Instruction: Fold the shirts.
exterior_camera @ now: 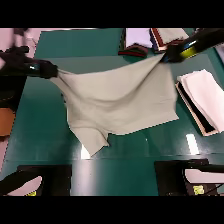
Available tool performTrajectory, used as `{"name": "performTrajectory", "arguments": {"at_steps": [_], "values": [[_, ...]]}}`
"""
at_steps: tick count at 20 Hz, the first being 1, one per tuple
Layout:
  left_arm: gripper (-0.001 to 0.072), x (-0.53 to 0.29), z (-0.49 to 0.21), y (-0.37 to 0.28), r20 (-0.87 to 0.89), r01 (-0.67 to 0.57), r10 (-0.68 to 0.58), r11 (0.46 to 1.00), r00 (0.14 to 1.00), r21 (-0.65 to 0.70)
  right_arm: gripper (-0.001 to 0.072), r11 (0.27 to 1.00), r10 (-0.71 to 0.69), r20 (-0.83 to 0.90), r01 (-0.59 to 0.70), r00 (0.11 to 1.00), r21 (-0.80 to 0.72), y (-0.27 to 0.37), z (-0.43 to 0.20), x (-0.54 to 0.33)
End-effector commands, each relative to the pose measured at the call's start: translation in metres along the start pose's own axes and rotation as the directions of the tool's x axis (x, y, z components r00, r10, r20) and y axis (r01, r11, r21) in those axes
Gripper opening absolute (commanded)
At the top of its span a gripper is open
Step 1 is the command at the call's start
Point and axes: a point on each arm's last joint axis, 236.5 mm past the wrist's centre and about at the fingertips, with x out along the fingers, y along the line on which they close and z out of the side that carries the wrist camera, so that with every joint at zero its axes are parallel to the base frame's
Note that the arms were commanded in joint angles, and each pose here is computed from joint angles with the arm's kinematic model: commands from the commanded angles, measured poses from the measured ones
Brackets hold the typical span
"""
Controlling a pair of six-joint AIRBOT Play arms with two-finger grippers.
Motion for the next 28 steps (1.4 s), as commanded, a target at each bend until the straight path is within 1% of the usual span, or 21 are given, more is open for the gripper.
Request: {"name": "performTrajectory", "arguments": {"at_steps": [1,3,4,5,6,7,9,11,13,15,17,20,23,28], "values": [[0.0025,0.09,-0.031,0.031,-0.097,-0.065,0.066,0.998,0.993,0.009,0.0015,0.998,-0.033,-0.135,0.04,0.99,0.046,-0.028,-0.016,0.098],[0.0027,0.104,-0.029,0.039,-0.079,-0.085,0.086,0.996,0.993,0.021,0.0015,0.998,-0.037,-0.13,0.044,0.991,0.054,-0.037,-0.007,0.114],[0.0074,0.104,-0.027,0.04,-0.072,-0.091,0.092,0.996,0.993,0.022,0.0026,0.998,-0.038,-0.117,0.044,0.992,0.053,-0.038,0.001,0.114],[0.036,0.101,-0.026,0.044,-0.076,-0.096,0.096,0.995,0.992,0.01,0.023,0.998,-0.042,-0.097,0.046,0.994,0.047,-0.039,0.01,0.11],[0.0556,0.095,-0.027,0.051,-0.101,-0.103,0.102,0.995,0.99,-0.005,0.045,0.998,-0.042,-0.068,0.045,0.997,0.045,-0.04,0.021,0.102],[0.0535,0.086,-0.033,0.059,-0.153,-0.112,0.106,0.993,0.983,-0.031,0.0463,0.998,-0.049,-0.041,0.05,0.998,0.036,-0.04,0.03,0.09],[0.0536,0.062,-0.053,0.075,-0.244,-0.13,0.101,0.986,0.965,-0.104,0.0449,0.998,-0.05,-0.021,0.051,0.999,0.027,-0.04,0.037,0.062],[0.0536,0.041,-0.077,0.082,-0.292,-0.126,0.07,0.976,0.954,-0.177,0.0447,0.999,-0.053,-0.043,0.053,0.998,-0.011,-0.039,0.026,0.038],[0.0536,0.031,-0.115,0.076,-0.329,-0.118,0.036,0.965,0.944,-0.233,0.0447,0.998,-0.051,-0.083,0.049,0.995,-0.034,-0.034,0.01,0.015],[0.0536,0.03,-0.171,0.059,-0.4,-0.103,-0.017,0.956,0.916,-0.276,0.0447,0.999,0.007,-0.068,-0.01,0.998,-0.042,-0.013,0.008,-0.001],[0.0536,0.038,-0.217,0.032,-0.422,-0.055,-0.121,0.923,0.898,-0.382,0.0447,0.997,0.053,-0.031,-0.055,0.998,-0.059,0.005,0.011,-0.016],[0.0536,0.055,-0.256,0.011,-0.406,-0.028,-0.208,0.863,0.89,-0.505,0.0447,0.993,0.076,-0.012,-0.076,0.997,-0.094,0.025,0.011,-0.023],[0.0536,0.069,-0.261,-0.004,-0.35,0.027,-0.253,0.841,0.902,-0.54,0.0447,0.99,0.086,-0.015,-0.087,0.996,-0.113,0.035,0.01,-0.022],[0.0535,0.082,-0.248,-0.029,-0.296,0.083,-0.243,0.881,0.924,-0.467,0.0447,0.988,0.091,-0.022,-0.093,0.996,-0.121,0.04,0.008,-0.021]]}}
